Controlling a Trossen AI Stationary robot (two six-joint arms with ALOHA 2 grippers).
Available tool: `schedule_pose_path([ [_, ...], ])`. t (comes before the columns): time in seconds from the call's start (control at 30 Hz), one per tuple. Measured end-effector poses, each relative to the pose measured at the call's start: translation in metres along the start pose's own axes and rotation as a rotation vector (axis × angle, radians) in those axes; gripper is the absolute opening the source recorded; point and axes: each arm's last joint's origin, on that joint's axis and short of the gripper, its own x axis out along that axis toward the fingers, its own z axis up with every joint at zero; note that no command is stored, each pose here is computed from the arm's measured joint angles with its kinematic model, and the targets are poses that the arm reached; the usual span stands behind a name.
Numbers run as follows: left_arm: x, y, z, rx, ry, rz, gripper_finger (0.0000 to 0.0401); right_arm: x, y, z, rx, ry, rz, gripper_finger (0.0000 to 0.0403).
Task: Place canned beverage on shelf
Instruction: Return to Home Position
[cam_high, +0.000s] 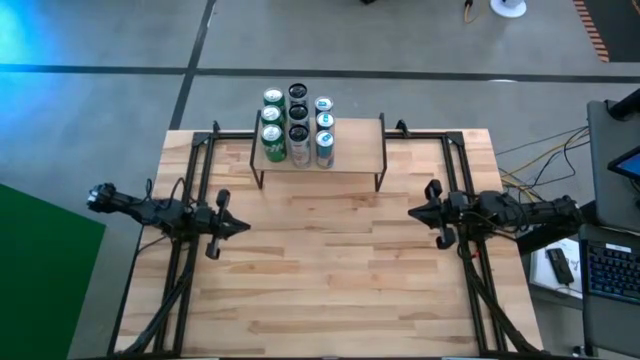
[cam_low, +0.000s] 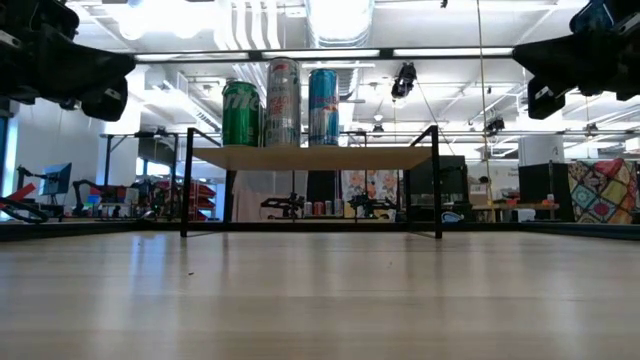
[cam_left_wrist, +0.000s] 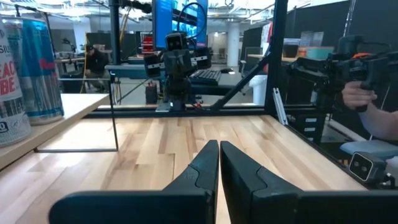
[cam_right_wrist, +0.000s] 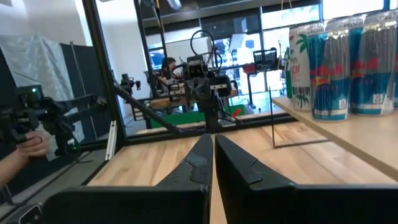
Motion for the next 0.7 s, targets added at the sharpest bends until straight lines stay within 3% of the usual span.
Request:
schedule_pose_path([
  [0.7,0.0016,-0.0002,-0.0021,0.001,0.023,0.003,0.0,0.0006,-0.0011,-0.0075,0.011,0.075,-0.012,0.0009],
])
